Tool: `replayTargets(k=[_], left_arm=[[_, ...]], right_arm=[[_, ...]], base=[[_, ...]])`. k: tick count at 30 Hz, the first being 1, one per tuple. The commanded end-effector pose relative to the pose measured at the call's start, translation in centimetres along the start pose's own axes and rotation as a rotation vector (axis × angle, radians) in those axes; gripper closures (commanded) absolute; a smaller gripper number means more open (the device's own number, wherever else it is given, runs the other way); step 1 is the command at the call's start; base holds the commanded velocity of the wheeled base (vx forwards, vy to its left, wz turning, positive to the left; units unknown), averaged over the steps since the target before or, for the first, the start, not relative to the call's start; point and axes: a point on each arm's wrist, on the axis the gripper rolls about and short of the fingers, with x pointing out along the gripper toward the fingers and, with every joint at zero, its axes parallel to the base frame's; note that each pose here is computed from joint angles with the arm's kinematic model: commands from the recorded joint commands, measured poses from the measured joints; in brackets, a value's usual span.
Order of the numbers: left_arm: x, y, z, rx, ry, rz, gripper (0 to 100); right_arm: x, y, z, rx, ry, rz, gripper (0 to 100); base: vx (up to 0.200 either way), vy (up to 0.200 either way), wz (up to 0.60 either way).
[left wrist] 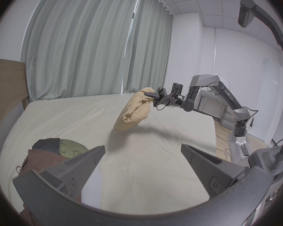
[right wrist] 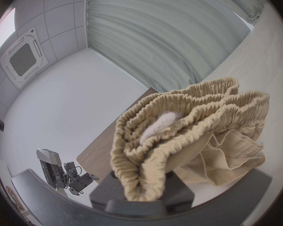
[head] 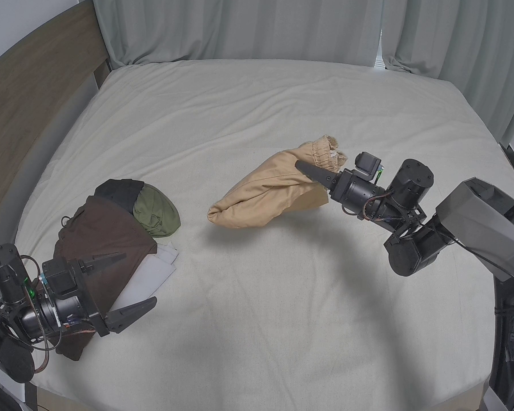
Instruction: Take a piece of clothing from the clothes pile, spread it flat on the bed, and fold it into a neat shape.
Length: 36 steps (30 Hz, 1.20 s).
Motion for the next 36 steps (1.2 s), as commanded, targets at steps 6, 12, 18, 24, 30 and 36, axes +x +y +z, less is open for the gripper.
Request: replayTargets(k=[6, 12, 18, 24, 30, 36], left_arm=[[0.1, 0.0, -0.1, -0.002, 0.002, -0.001, 0], [0.0, 0.0, -0.2, -0.006, 0.007, 0.000, 0], [0.0, -0.1, -0.2, -0.010, 0.010, -0.003, 0], [0.0, -0.1, -0.2, -0.006, 0.006, -0.003, 0], [-0.1, -0.1, -0.1, -0.004, 0.004, -0.004, 0], [0.0, -0.2, -0.2, -0.008, 0.008, -0.008, 0]], right_arm=[[1.4, -1.4, 1.6, -0.011, -0.015, -0.006, 100], [2.4, -2.6, 3.0, -0.026, -0.032, -0.010, 100], [2.7, -4.6, 2.7, -0.012, -0.024, -0.036, 100], [1.5, -8.8, -2.0, 0.047, 0.028, -0.101, 100], [-0.8, -9.2, -5.5, 0.078, 0.068, -0.139, 100], [-2.9, -7.9, -7.7, 0.098, 0.088, -0.146, 100]], base=[[0.000, 0.000, 0.00], [0.000, 0.000, 0.00], [0.000, 0.000, 0.00], [0.000, 0.000, 0.00], [0.000, 0.000, 0.00], [0.000, 0.000, 0.00]])
